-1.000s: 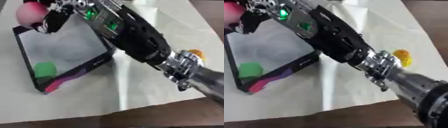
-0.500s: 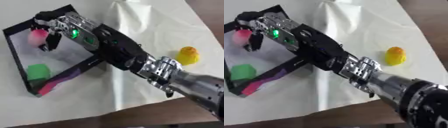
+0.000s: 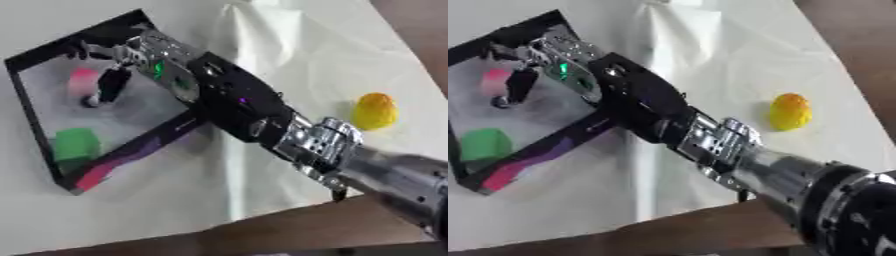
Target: Pick up objects on the table and place them in the box.
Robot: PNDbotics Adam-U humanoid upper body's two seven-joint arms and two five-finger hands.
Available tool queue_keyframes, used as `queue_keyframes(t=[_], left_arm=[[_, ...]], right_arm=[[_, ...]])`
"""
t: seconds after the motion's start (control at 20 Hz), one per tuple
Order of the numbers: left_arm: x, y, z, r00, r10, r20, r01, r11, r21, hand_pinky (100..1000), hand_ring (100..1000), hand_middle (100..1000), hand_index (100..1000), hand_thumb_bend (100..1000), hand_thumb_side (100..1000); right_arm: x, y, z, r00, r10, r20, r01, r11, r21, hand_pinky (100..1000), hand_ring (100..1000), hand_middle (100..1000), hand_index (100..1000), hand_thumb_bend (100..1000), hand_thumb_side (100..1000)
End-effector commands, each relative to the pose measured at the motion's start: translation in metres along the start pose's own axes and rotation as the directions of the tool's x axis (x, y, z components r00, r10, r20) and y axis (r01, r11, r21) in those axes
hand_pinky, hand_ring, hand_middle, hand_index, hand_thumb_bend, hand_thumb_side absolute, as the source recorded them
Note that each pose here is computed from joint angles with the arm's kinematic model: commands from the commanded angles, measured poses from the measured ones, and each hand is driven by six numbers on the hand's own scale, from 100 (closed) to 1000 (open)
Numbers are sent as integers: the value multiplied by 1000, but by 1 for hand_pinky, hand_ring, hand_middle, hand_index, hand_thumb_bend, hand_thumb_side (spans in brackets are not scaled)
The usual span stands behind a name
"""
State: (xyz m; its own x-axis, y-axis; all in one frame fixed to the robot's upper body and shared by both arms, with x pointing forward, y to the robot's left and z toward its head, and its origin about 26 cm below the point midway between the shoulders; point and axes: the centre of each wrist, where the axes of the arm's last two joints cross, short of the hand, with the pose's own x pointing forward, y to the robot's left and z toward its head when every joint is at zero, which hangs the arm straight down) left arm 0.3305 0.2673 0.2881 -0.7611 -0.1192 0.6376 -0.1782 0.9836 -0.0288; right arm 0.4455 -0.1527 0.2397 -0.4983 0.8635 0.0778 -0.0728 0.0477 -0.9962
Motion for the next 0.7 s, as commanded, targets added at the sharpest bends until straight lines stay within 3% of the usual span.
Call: queue_keyframes(t=[0.05,0.35,0.7], left_arm=[[6,13,-6,998,-52,30,51,999,19,723,597,780,838,423,484],[1,31,-1,993,-115,17,113,990,82,723,600,780,838,431,478],[-4,49,4,982,-189,-1,188,974,126,721,595,779,837,431,486]], right_arm=[[-12,-47,21,1000,9,18,-6,985,-172,910,854,816,906,397,303],[-32,-96,69,999,6,39,11,910,-414,906,826,793,897,262,224],[-60,-107,133,1000,-6,-25,-8,839,-545,901,802,776,882,219,199]])
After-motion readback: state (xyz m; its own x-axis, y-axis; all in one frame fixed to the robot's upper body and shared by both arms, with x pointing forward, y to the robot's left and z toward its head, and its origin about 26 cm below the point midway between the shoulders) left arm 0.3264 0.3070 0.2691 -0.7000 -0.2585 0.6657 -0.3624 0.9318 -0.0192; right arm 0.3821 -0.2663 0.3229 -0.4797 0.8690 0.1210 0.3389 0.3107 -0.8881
